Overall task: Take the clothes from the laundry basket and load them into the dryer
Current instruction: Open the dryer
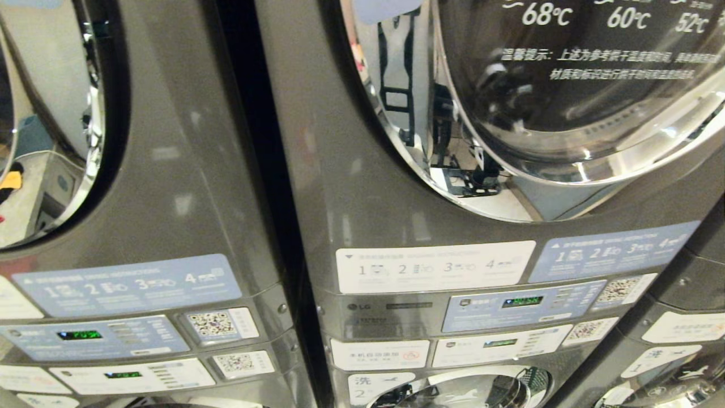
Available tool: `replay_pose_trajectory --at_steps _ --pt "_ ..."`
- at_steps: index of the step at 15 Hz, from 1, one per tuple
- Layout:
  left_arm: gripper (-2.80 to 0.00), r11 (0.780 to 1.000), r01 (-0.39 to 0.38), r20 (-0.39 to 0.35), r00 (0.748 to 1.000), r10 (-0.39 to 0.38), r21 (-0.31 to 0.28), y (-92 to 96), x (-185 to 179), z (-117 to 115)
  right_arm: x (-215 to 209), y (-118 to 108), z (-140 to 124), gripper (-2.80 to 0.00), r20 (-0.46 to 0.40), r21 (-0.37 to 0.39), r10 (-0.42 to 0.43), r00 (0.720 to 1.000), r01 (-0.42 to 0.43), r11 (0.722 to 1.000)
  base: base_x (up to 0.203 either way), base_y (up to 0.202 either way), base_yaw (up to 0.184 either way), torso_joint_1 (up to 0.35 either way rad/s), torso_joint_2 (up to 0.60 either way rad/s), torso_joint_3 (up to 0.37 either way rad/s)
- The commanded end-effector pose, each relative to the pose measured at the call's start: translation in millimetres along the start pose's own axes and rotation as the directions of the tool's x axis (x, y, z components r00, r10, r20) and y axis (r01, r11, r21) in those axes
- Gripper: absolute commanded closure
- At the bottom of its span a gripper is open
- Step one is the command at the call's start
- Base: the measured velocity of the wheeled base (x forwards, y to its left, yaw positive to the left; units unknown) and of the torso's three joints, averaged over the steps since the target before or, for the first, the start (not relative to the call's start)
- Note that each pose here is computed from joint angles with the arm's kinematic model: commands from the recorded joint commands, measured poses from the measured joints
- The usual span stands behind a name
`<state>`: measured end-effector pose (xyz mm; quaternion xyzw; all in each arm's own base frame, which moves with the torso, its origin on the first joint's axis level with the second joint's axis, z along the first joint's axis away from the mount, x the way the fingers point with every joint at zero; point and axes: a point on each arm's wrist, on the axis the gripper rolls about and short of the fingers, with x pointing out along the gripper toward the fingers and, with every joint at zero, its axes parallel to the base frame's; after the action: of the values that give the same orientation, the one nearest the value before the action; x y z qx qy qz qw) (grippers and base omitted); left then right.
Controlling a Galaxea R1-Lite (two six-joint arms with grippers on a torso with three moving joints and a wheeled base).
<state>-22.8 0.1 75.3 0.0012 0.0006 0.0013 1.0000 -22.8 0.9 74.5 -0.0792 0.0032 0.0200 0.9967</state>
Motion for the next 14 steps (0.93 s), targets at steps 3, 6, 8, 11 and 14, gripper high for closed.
replay_pose_trajectory --at_steps 3,6,8,11,14 --pt "0.00 1.000 0.000 -0.002 1.000 0.000 -0.001 0.0 0.1 -0.4 0.0 0.0 0.0 0.00 0.000 -0.001 0.000 1.000 0.000 1.000 0.000 -0.004 0.130 0.002 0.00 0.004" --pt "0.00 1.000 0.000 -0.002 1.000 0.000 -0.001 0.0 0.1 -0.5 0.0 0.0 0.0 0.00 0.000 -0.001 0.000 1.000 0.000 1.000 0.001 -0.003 0.031 0.002 0.00 0.001" --pt "0.00 1.000 0.000 -0.002 1.000 0.000 0.001 0.0 0.1 -0.5 0.0 0.0 0.0 0.00 0.001 -0.002 0.001 1.000 -0.001 1.000 0.000 0.000 0.000 0.000 0.00 0.000" --pt "0.00 1.000 0.000 -0.003 1.000 0.000 -0.001 0.0 0.2 -0.4 0.1 0.1 -0.4 0.00 -0.001 -0.001 0.002 1.000 -0.002 1.000 0.000 0.000 0.000 0.000 0.00 0.000" --pt "0.00 1.000 0.000 -0.002 1.000 0.000 -0.001 0.0 0.2 -0.4 0.1 0.2 -0.4 0.00 0.000 -0.006 0.005 1.000 -0.005 1.000 0.002 0.003 -0.023 0.002 0.00 0.001"
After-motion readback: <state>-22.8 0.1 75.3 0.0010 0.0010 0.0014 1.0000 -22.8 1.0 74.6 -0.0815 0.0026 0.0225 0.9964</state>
